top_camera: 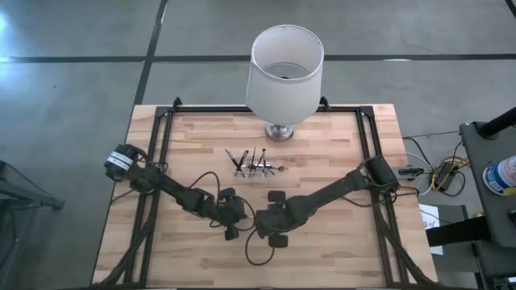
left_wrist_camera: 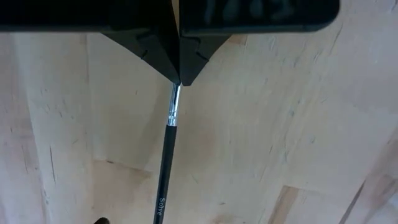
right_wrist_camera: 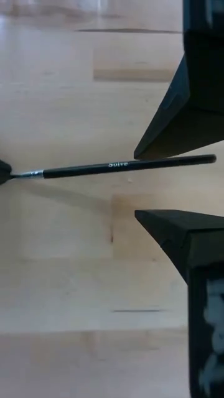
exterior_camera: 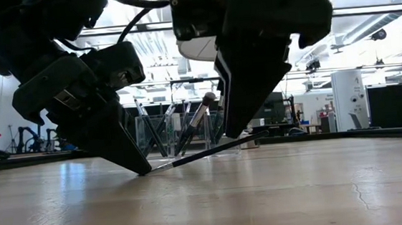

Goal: Put items in baskets/containers
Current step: Put the eyeshadow brush into the transparent organizer

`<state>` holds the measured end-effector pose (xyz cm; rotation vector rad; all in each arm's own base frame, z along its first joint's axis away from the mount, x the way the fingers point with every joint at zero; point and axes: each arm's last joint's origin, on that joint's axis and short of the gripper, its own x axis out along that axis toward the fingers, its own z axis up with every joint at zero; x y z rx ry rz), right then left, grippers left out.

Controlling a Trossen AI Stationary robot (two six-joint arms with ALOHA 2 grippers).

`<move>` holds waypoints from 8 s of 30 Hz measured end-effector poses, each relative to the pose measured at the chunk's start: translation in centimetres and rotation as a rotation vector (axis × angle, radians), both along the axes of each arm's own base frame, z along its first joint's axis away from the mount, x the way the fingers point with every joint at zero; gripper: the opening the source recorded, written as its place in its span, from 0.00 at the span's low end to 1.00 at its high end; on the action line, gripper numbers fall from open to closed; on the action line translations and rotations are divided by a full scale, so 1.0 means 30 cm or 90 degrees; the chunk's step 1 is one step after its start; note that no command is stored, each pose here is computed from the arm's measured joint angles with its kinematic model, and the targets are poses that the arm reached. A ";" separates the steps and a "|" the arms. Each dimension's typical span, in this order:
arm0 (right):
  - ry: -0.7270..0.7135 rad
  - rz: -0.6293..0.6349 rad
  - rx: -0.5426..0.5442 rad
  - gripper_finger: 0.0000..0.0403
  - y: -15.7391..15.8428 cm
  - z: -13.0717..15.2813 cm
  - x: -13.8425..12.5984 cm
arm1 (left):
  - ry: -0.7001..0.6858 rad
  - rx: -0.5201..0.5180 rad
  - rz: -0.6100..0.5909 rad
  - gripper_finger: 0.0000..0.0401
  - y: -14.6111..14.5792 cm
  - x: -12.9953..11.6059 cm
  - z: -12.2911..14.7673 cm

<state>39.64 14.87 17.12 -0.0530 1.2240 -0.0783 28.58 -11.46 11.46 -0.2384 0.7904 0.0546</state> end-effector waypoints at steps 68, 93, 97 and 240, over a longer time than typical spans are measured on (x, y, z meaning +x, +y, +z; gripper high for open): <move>-0.645 -0.542 0.005 0.03 0.162 0.327 -0.076 | -0.475 -0.384 0.314 0.39 0.126 -0.291 0.607; -0.699 -0.591 0.085 0.03 0.117 0.360 -0.018 | -0.495 -0.373 0.258 0.49 0.157 -0.127 0.628; -0.700 -0.593 0.086 0.03 0.117 0.360 -0.018 | -0.489 -0.370 0.258 0.46 0.156 -0.126 0.624; -0.646 -0.538 -0.051 0.03 -0.101 0.449 0.015 | -0.199 -0.036 0.139 0.63 0.170 -0.248 0.519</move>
